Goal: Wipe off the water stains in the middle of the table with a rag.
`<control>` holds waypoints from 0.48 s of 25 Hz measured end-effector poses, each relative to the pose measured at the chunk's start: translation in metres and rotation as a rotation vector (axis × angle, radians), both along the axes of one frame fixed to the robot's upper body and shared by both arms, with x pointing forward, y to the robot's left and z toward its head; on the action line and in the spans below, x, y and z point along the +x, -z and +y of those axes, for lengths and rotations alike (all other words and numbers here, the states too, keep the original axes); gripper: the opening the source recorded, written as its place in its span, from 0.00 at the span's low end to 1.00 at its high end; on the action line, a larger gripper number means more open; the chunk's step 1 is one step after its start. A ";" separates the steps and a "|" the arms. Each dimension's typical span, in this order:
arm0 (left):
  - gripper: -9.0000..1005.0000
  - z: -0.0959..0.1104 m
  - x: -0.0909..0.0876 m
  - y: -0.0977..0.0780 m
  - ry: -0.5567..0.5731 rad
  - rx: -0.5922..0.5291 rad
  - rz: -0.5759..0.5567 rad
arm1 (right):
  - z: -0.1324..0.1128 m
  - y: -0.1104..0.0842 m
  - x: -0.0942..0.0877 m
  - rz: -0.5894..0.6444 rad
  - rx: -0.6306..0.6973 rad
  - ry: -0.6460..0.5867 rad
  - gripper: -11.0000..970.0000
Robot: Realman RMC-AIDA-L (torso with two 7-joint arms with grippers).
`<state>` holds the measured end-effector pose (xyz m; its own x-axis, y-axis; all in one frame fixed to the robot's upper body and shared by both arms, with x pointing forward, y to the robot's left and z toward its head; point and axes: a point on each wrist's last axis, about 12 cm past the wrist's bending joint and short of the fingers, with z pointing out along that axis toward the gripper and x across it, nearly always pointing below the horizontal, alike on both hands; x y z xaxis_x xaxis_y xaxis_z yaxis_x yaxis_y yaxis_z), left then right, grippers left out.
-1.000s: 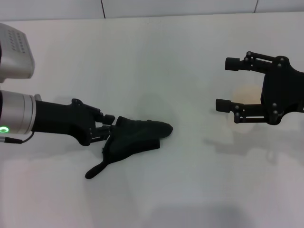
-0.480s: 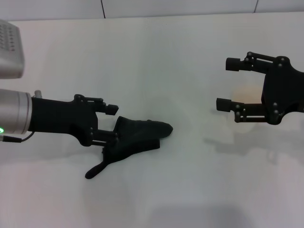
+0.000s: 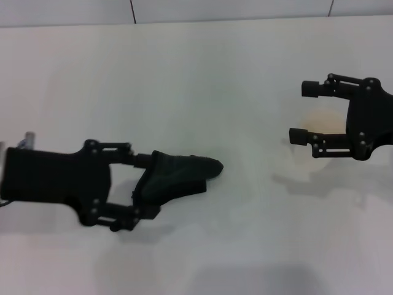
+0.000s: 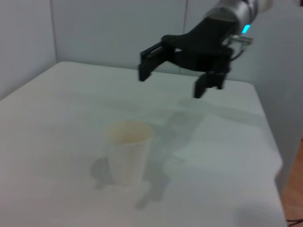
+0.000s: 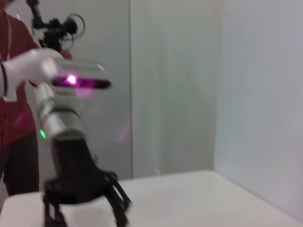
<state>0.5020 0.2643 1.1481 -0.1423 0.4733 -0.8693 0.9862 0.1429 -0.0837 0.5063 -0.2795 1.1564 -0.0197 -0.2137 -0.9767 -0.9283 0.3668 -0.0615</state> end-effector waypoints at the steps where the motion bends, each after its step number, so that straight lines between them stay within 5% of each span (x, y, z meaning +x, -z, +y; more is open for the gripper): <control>1: 0.81 0.003 -0.002 -0.001 0.003 -0.001 0.000 | -0.001 0.001 0.001 0.012 -0.010 0.005 0.85; 12: 0.80 0.040 -0.016 -0.010 -0.019 0.003 -0.043 | 0.002 0.006 0.009 0.102 -0.104 -0.019 0.85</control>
